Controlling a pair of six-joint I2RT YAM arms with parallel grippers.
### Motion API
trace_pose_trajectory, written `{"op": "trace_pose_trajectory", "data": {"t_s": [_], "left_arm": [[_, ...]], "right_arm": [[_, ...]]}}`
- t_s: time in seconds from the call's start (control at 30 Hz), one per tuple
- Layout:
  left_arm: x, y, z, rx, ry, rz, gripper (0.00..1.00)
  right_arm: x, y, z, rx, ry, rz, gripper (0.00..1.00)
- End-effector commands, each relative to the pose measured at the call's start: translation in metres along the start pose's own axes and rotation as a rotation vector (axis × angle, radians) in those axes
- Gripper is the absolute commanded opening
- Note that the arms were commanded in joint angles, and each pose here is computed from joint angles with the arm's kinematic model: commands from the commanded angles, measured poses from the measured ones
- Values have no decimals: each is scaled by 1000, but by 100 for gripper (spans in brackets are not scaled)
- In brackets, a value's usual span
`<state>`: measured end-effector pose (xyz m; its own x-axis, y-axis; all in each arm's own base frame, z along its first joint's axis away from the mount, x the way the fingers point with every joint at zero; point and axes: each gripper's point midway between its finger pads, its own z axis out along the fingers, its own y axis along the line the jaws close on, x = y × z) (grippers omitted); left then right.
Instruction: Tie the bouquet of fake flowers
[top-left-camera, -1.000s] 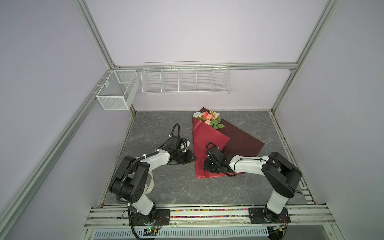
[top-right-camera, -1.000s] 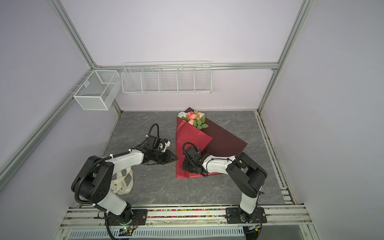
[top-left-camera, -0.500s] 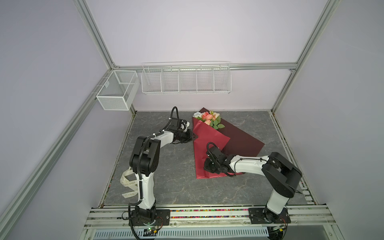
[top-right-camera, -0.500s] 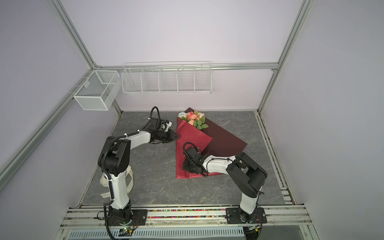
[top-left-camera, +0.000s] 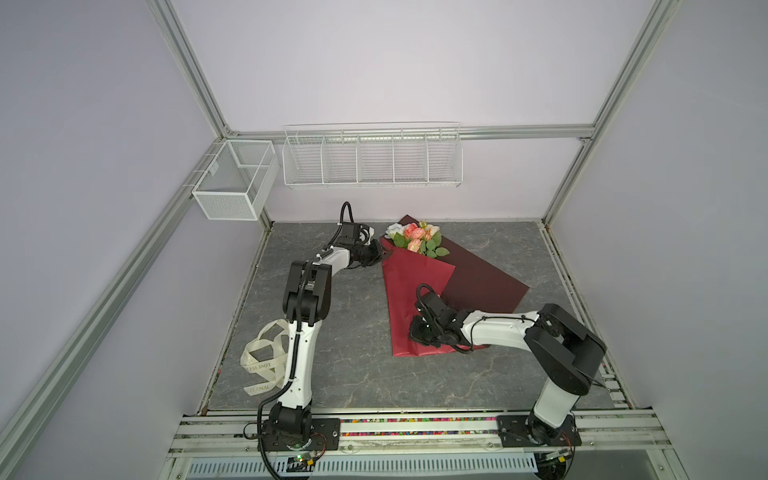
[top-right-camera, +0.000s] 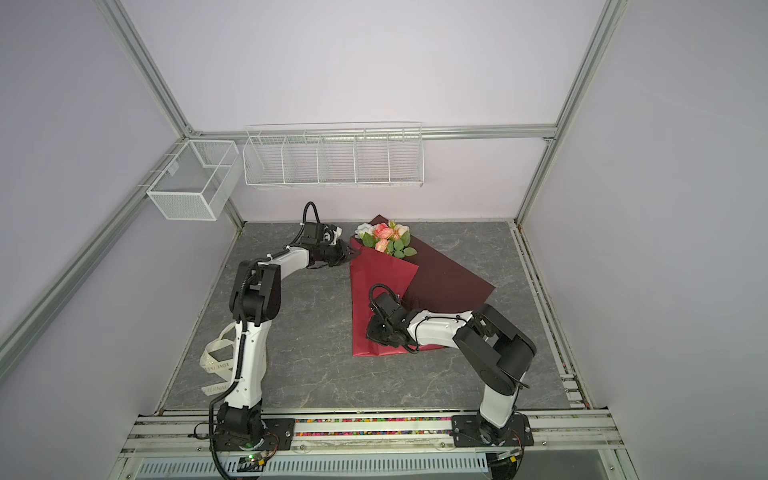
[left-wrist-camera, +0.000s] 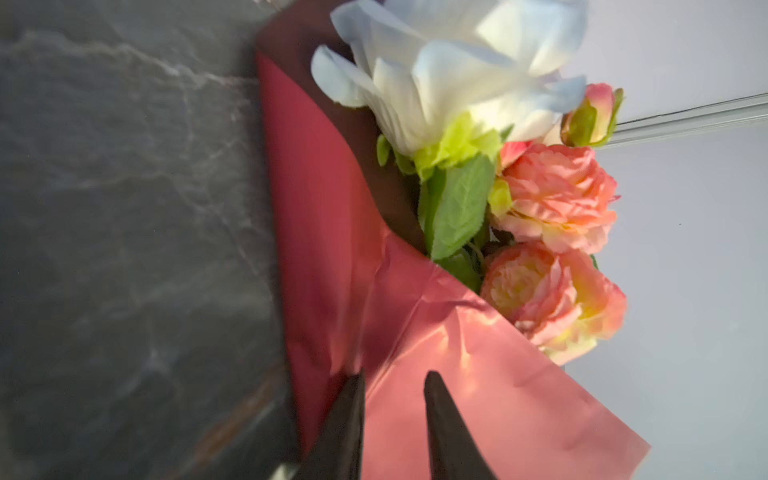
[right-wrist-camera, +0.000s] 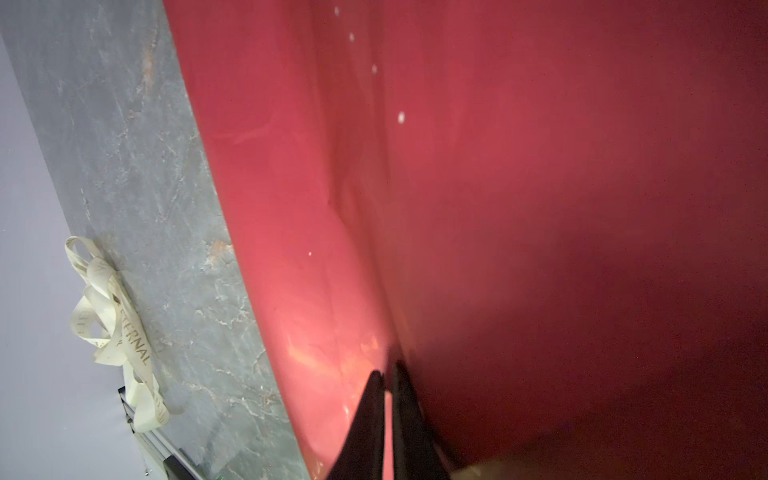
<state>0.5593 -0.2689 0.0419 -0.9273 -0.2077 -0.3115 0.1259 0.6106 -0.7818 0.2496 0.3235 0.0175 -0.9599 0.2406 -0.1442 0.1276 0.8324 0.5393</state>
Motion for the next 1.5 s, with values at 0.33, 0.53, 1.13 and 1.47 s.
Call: {"op": "trace_pose_trajectory", "data": {"t_s": [0.33, 0.53, 1.13, 1.47], "left_arm": [[-37, -65, -42, 35, -41, 90, 34], [13, -93, -92, 37, -34, 80, 34], [275, -58, -95, -53, 196, -68, 22], [345, -28, -108, -149, 290, -64, 20]], "right_arm": [[20, -48, 4, 159, 79, 34, 12], [14, -40, -2, 144, 57, 32, 13], [7, -21, -8, 68, 24, 37, 14], [7, -18, -13, 46, 7, 31, 16]]}}
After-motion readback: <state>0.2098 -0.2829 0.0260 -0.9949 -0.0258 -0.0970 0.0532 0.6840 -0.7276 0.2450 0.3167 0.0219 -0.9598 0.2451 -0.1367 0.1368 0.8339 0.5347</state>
